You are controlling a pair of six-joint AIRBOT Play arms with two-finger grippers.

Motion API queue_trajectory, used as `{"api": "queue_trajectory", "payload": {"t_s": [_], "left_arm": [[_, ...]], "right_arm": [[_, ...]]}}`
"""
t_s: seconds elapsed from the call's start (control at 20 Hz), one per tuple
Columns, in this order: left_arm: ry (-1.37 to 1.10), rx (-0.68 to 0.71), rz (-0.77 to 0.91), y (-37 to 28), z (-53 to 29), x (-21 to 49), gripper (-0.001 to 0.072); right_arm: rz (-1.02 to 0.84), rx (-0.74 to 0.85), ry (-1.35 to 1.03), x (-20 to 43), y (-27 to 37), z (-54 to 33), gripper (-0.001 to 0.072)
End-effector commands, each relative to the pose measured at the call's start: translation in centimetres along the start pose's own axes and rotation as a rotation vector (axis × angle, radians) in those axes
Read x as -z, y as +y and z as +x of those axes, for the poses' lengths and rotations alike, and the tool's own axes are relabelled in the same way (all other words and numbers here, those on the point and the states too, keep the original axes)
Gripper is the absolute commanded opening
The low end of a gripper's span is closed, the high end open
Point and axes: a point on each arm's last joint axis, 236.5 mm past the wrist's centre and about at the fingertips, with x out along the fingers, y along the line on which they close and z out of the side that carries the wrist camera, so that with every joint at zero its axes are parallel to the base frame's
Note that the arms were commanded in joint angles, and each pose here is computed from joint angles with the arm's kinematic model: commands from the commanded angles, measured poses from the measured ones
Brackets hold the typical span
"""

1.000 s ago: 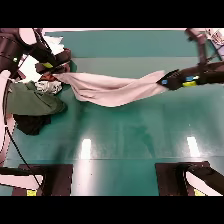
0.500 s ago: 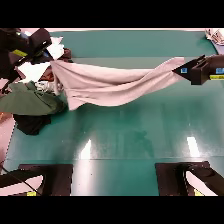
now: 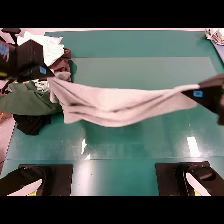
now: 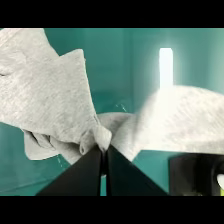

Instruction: Fold the shirts.

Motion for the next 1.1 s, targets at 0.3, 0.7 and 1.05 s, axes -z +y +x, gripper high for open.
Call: {"api": "queue_trajectory", "payload": {"t_s": [0.3, 0.7, 1.05], "left_arm": [[-0.045, -0.274, 0.145, 1.4, 12.8, -4.7, 0.0026], [0.262, -0.511, -0.052, 16.0, 31.2, -5.1, 0.0026], [-0.091, -0.404, -0.092, 14.4, 30.5, -14.6, 0.0026]], "right_arm": [[0.456, 0.220, -0.118, -1.1, -10.6, 7.5, 0.0011], [0.653, 0.397, 0.363, 12.1, -27.0, 22.2, 0.0012], [0.359, 0.391, 0.222, 5.0, -28.4, 21.3, 0.0012]]}}
